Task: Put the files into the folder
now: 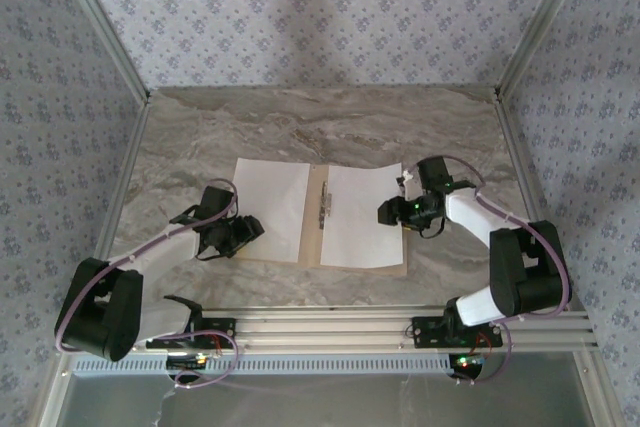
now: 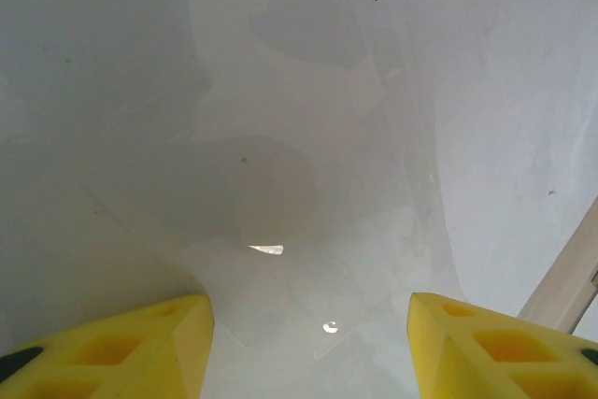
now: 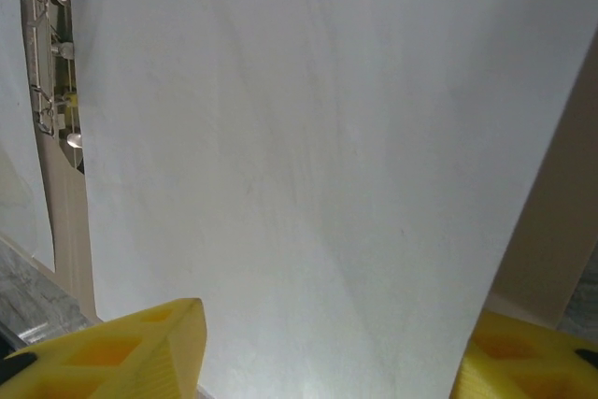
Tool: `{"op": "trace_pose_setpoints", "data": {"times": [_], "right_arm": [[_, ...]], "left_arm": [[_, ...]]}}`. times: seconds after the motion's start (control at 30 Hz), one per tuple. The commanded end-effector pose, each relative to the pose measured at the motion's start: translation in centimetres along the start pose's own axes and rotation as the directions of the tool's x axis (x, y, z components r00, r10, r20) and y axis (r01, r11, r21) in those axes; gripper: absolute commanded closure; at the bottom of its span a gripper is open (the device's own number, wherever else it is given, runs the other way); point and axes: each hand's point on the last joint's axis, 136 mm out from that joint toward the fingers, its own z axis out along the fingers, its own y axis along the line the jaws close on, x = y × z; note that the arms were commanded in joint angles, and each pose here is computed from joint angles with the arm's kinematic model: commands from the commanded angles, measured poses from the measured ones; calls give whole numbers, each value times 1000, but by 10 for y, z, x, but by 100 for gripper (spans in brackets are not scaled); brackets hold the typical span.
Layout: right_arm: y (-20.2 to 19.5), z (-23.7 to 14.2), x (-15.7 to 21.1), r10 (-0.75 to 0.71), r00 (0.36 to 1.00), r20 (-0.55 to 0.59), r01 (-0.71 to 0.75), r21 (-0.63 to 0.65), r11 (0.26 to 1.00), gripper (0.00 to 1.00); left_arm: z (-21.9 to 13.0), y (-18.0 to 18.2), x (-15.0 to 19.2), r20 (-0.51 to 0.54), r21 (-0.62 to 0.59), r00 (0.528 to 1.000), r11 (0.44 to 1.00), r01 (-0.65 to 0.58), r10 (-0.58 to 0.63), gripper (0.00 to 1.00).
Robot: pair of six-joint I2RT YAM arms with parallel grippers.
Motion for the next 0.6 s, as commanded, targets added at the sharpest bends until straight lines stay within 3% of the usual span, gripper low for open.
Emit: {"op": "trace_pose_setpoints", "data": {"times": [0.0,0.2,0.57], "right_arm": [[-1,-3,0,-4,1000,-20,4,25,1000,33],[-2,-6,1,0,1000,-17,0,42,999,27],[-6,-8,4,14,999,-32,-11,71,997,24]], "left_arm": [[4,7,6,-34,-19,999,1000,-6,5,41],[4,7,6,-34,-20,999,1000,-7,6,41],[5,8,8,-37,-17,999,1000,-5,4,41]]}}
